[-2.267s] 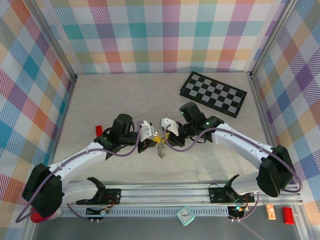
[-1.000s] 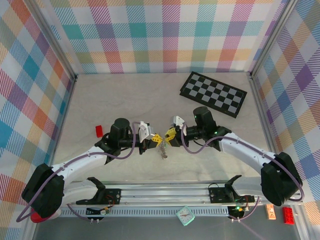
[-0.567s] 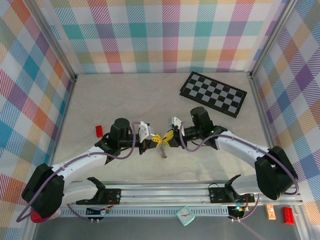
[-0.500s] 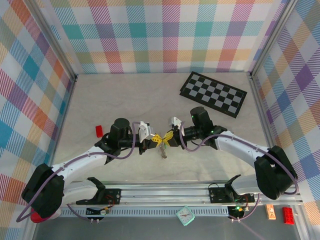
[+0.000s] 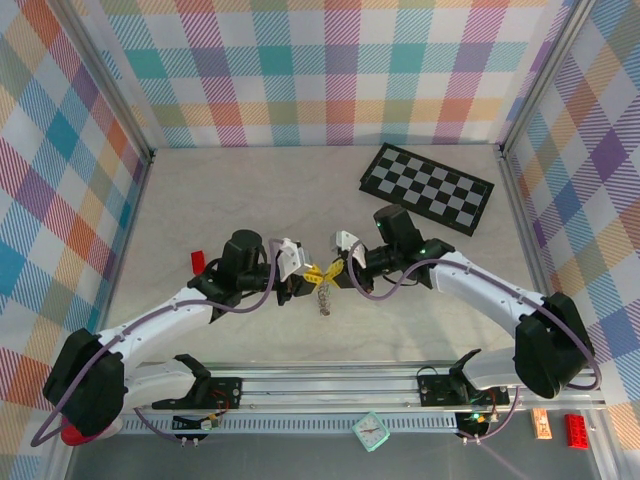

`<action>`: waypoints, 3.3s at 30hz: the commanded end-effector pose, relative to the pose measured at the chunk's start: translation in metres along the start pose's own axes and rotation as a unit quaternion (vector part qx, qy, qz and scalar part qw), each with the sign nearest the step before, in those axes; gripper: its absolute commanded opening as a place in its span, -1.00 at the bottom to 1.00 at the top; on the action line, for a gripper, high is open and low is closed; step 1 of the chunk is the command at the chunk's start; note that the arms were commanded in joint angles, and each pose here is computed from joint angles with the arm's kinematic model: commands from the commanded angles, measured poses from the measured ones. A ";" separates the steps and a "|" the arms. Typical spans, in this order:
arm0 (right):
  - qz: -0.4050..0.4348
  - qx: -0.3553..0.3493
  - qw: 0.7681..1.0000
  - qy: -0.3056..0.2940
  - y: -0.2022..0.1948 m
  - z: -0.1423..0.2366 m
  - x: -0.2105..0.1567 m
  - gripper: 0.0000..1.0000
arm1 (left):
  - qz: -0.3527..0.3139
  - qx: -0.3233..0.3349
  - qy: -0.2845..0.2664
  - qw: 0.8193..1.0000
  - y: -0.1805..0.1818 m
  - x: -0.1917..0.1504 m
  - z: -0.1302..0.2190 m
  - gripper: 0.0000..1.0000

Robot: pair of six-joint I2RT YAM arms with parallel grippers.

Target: Put the keys on the keyring

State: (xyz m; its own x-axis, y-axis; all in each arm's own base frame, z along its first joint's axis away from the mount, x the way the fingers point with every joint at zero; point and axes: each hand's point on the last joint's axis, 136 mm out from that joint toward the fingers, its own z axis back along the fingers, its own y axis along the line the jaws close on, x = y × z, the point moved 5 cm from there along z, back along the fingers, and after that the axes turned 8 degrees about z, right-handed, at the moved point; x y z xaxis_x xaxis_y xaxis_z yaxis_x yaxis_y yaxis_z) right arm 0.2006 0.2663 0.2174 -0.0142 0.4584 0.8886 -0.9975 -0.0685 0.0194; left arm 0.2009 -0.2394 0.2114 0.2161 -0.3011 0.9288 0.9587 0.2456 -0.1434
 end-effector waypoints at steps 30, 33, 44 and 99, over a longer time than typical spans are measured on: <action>-0.020 -0.010 0.999 0.027 0.003 0.011 0.008 -0.46 | -0.028 -0.034 -0.012 0.999 -0.010 0.006 0.002 -1.00; -0.025 -0.010 0.999 0.023 0.005 0.009 0.003 -0.46 | -0.030 -0.034 -0.014 0.999 -0.010 0.006 0.002 -1.00; -0.030 -0.002 0.999 0.020 0.005 0.007 0.002 -0.85 | -0.031 -0.033 -0.015 0.999 -0.010 0.005 0.002 -1.00; 0.005 -0.017 1.000 0.011 0.001 0.003 -0.001 -1.00 | -0.018 0.015 -0.023 0.999 0.000 0.005 0.003 -0.55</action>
State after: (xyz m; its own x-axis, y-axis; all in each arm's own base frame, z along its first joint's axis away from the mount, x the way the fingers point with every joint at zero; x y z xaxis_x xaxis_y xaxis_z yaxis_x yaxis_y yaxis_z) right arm 0.2015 0.2625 0.2082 0.0342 0.4570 0.8888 -0.9988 -0.0155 0.0464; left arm 0.2004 -0.2391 0.2074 0.2102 -0.2542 0.9440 0.9565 0.2533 -0.1448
